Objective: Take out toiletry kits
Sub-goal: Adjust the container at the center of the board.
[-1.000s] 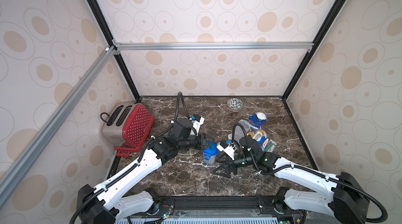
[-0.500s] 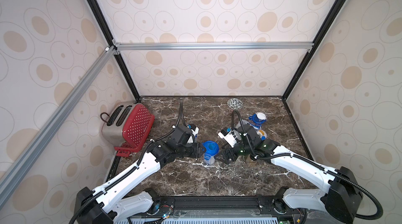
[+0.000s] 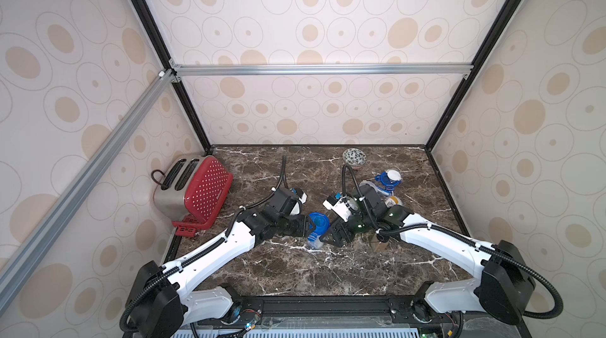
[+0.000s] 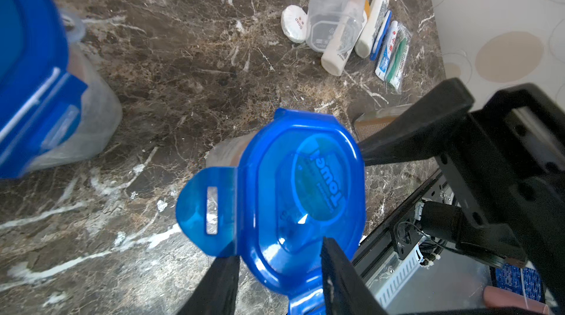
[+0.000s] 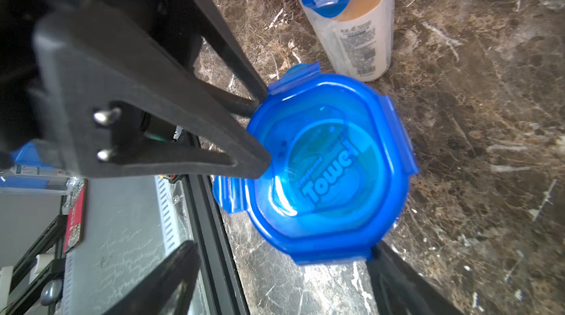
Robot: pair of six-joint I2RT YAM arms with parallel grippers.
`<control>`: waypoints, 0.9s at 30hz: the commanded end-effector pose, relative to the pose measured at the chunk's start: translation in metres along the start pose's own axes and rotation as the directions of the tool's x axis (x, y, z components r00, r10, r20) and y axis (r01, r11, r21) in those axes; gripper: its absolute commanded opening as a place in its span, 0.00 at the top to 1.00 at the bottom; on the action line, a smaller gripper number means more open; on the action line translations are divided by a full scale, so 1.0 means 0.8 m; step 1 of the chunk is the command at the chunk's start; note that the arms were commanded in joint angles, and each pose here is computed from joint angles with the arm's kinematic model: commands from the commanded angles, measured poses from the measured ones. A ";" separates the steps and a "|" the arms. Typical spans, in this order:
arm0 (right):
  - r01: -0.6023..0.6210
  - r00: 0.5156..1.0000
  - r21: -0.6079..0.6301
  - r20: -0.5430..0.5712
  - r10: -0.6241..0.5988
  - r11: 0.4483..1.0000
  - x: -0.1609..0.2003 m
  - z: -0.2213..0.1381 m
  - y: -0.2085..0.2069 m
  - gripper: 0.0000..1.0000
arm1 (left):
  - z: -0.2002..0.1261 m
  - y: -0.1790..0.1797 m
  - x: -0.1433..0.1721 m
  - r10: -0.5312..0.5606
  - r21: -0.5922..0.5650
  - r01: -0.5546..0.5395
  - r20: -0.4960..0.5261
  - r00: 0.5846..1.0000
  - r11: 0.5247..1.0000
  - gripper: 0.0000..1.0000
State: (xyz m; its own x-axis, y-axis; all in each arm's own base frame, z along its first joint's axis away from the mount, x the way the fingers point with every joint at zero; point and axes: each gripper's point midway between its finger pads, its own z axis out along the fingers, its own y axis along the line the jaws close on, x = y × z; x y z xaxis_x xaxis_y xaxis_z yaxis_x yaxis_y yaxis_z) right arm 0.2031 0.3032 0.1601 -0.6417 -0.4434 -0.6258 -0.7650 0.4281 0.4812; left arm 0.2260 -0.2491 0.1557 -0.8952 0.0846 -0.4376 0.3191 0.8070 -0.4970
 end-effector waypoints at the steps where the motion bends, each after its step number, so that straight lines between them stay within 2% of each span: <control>1: 0.038 0.999 -0.083 0.018 -0.036 0.996 -0.006 -0.003 0.022 0.11 | -0.002 -0.005 -0.017 0.022 0.000 -0.022 0.034 0.999 1.000 0.57; 14: 0.018 1.000 -0.200 0.012 -0.016 0.980 0.018 0.002 0.056 0.12 | -0.003 0.006 -0.022 0.053 -0.065 -0.051 0.025 0.998 0.997 0.56; 21: 0.005 1.000 -0.220 0.027 0.001 0.976 0.020 0.003 0.060 0.12 | -0.002 0.014 -0.020 0.061 -0.097 -0.059 0.021 0.998 0.994 0.52; 24: -0.006 1.000 -0.246 0.021 0.011 0.969 0.021 0.005 0.063 0.12 | -0.011 0.014 -0.024 0.075 -0.117 -0.072 0.025 0.997 0.991 0.48; 27: -0.006 1.000 -0.237 0.023 0.012 0.972 0.023 0.006 0.060 0.12 | -0.037 0.019 -0.031 0.102 -0.177 -0.092 0.050 0.993 0.980 0.46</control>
State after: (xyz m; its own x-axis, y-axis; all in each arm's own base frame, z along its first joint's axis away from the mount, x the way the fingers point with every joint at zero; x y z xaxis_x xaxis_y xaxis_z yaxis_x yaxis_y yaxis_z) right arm 0.1595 0.3160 0.1607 -0.6654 -0.4321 -0.6087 -0.7402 0.2765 0.6129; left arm 0.2405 -0.2383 0.1584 -0.8707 0.1195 -0.4770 0.3326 0.8576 -0.3922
